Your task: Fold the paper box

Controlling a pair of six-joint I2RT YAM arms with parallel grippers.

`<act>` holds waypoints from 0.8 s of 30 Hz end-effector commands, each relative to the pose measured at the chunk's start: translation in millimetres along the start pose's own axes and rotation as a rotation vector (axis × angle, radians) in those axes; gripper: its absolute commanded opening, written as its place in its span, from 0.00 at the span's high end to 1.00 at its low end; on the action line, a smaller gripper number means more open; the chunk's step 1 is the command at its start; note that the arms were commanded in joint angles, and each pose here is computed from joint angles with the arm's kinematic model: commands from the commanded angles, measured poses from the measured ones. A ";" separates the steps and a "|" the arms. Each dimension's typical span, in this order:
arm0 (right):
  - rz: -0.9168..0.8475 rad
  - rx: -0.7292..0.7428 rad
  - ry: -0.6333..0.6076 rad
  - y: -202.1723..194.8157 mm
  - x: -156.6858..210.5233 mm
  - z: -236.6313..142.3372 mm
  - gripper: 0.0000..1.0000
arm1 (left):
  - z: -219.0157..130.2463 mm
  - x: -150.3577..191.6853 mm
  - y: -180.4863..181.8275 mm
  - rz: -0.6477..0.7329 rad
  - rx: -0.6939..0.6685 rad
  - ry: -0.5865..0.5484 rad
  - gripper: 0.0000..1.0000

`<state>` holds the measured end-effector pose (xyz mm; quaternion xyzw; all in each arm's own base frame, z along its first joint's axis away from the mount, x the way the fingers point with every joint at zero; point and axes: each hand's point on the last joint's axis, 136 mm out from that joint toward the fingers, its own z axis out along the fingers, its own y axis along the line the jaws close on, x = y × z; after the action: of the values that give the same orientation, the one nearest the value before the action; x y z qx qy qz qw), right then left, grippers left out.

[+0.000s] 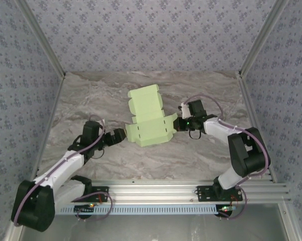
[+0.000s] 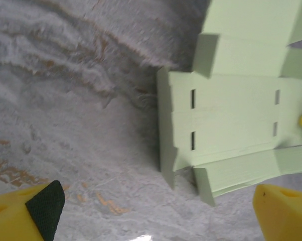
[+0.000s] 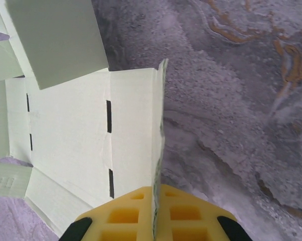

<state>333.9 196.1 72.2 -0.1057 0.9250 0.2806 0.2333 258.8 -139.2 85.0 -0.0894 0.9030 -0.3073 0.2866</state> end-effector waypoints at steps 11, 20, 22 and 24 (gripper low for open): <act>-0.101 -0.050 0.019 16.0 -14.1 4.2 1.00 | 42.9 -1.4 -21.5 0.051 0.068 0.079 0.08; -0.572 0.192 0.115 39.5 -31.3 -7.9 0.96 | -56.8 -60.6 -71.1 0.371 0.046 -0.180 0.01; -0.660 0.217 0.118 46.1 -43.2 -11.6 0.94 | -87.5 -77.7 -89.6 0.481 0.059 -0.270 0.01; -0.786 0.234 0.131 51.1 -45.6 -14.2 0.93 | -106.0 -91.1 -101.3 0.547 0.053 -0.315 0.01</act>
<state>355.1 250.2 135.7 -0.3627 0.8722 0.1368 0.2985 276.7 -148.5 240.2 0.0628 0.8302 -0.2866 0.4740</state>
